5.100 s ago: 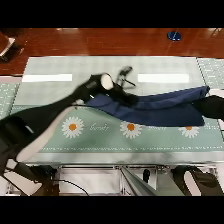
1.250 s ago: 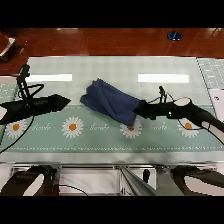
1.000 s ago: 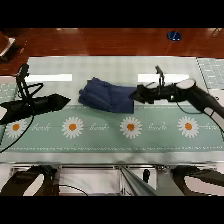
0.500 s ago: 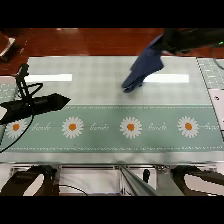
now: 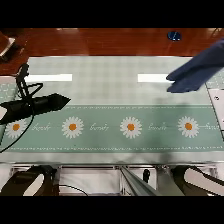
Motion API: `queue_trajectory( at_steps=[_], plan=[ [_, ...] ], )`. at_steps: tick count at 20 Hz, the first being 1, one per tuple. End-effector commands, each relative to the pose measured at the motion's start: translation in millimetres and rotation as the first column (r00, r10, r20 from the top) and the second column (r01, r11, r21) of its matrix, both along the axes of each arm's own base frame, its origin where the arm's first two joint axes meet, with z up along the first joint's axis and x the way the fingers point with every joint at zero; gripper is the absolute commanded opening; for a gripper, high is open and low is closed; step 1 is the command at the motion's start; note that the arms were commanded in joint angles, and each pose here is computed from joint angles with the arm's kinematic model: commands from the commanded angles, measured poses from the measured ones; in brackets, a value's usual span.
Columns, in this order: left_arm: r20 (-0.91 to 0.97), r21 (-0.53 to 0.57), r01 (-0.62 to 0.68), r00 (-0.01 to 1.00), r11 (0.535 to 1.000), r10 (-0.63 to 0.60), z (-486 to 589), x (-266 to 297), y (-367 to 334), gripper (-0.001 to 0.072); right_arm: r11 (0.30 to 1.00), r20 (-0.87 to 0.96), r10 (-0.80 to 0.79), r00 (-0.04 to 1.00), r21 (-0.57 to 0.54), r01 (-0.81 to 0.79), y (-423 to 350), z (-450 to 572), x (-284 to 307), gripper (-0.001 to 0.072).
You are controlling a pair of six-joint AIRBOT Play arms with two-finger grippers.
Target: Fold the shirts.
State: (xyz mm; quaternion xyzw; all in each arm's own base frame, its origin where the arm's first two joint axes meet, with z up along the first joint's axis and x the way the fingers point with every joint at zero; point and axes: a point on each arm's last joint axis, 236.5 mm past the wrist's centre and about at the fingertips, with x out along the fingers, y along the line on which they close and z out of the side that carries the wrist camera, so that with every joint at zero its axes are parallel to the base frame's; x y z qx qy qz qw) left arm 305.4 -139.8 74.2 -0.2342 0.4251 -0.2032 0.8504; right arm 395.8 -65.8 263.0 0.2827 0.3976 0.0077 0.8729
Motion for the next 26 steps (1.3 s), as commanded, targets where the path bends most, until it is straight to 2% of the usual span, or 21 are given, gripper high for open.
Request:
queue_trajectory(
  at_steps=[1,7,13,15,20,22,23,24,25,26],
  plan=[
    [0.001,0.0,-0.001,1.0,1.0,0.001,0.1,0.2,0.0,0.0017,0.984,-0.14,-0.181,0.974,-0.037,0.177,-51.8,-9.4,-56.3,0.0021],
    [0.007,0.0,-0.006,1.0,1.0,0.006,1.0,1.9,0.8,0.0017,0.907,-0.304,-0.421,0.854,-0.134,0.4,-92.9,-48.4,-142.9,0.0021],
    [0.015,0.0,-0.013,1.0,1.0,0.013,2.0,3.9,1.7,0.0017,0.742,-0.417,-0.659,0.626,-0.225,0.632,-117.4,-112.3,-253.6,0.0021],
    [0.022,0.0,-0.019,1.0,1.0,0.019,3.0,5.7,2.5,0.0017,0.655,-0.432,-0.738,0.519,-0.272,0.705,-119.1,-130.3,-289.0,0.0021],
    [0.035,0.0,-0.03,0.999,1.0,0.03,4.6,9.0,4.2,0.0017,0.45,-0.426,-0.875,0.231,-0.536,0.714,-117.7,-146.5,-382.5,0.0022],
    [0.041,-0.001,-0.035,0.999,0.999,0.035,5.5,10.6,4.9,0.0017,0.471,-0.468,-0.857,0.216,-0.542,0.695,-106.4,-163.0,-391.2,0.0023],
    [0.044,0.0,-0.038,0.998,0.999,0.038,5.9,11.2,5.2,0.0017,0.487,-0.5,-0.841,0.204,-0.539,0.687,-101.5,-172.7,-394.4,0.0076],
    [0.046,0.0,-0.04,0.998,0.999,0.04,6.2,11.8,5.6,0.0017,0.503,-0.53,-0.826,0.193,-0.535,0.679,-96.9,-181.9,-397.2,0.0322],
    [0.048,0.0,-0.042,0.998,0.999,0.042,6.5,12.3,5.8,0.0017,0.52,-0.548,-0.813,0.196,-0.532,0.668,-94.5,-188.0,-398.1,0.0409],
    [0.052,-0.001,-0.044,0.998,0.999,0.044,7.0,13.1,6.2,0.0017,0.526,-0.548,-0.811,0.203,-0.531,0.664,-95.3,-190.0,-397.3,0.041]
  ],
)
